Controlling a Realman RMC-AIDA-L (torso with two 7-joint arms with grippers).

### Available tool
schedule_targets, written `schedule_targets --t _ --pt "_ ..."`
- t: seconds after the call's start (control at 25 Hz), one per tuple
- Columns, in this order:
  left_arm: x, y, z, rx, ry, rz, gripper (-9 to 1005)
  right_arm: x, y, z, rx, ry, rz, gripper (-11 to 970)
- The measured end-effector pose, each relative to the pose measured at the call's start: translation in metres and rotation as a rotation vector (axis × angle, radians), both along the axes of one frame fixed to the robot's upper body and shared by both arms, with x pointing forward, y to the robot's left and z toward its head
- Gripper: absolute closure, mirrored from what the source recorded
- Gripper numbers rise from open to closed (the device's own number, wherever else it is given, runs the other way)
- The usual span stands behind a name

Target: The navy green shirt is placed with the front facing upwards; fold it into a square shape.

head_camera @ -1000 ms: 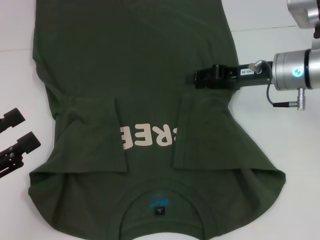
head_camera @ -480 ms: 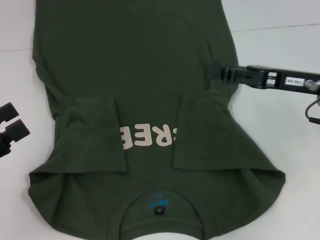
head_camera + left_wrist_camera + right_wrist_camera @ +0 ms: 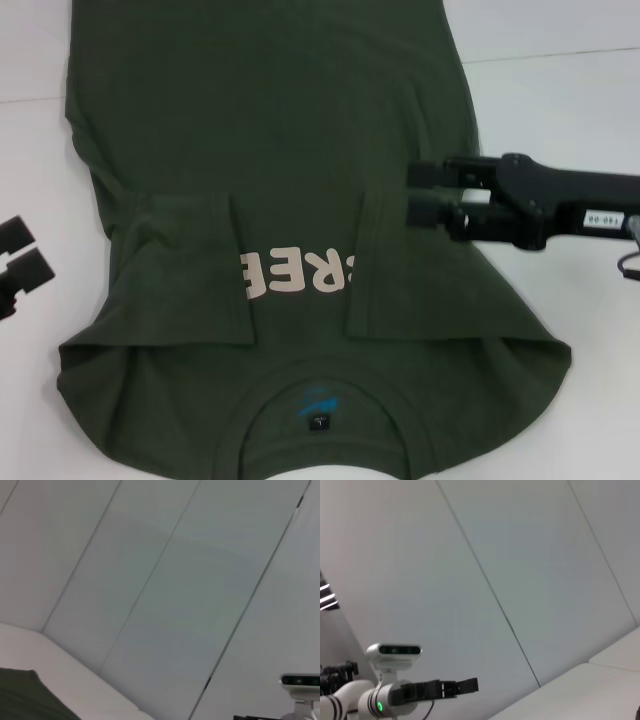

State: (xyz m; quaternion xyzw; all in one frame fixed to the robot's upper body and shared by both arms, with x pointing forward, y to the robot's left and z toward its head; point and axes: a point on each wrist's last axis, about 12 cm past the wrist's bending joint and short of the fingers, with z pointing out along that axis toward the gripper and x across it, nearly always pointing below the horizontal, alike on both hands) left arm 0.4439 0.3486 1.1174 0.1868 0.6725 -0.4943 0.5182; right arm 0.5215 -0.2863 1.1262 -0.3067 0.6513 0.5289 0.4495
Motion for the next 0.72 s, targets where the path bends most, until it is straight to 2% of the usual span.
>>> schedule_targets --t 0.28,0.48,0.56,0.6,0.64,0.72 --pt "-0.018 0.005 -0.009 0.090 -0.062 -0.007 218 -0.026 -0.022 0.004 -0.095 -0.106 -0.027 128" --pt "-0.026 0.007 -0.018 0.141 -0.001 -0.028 218 -0.046 -0.042 0.010 -0.223 -0.125 -0.017 61" --pt "-0.029 0.010 -0.021 0.153 0.061 -0.033 218 -0.049 -0.045 0.010 -0.231 -0.107 -0.025 23" --pt "-0.030 0.013 -0.022 0.164 0.150 -0.035 218 -0.050 -0.045 0.009 -0.222 -0.088 -0.024 4" --pt "-0.030 0.013 -0.022 0.164 0.150 -0.035 218 -0.050 -0.045 0.009 -0.222 -0.088 -0.024 6" --pt "-0.029 0.017 -0.022 0.165 0.270 -0.034 218 -0.049 -0.044 0.009 -0.222 -0.075 -0.019 10"
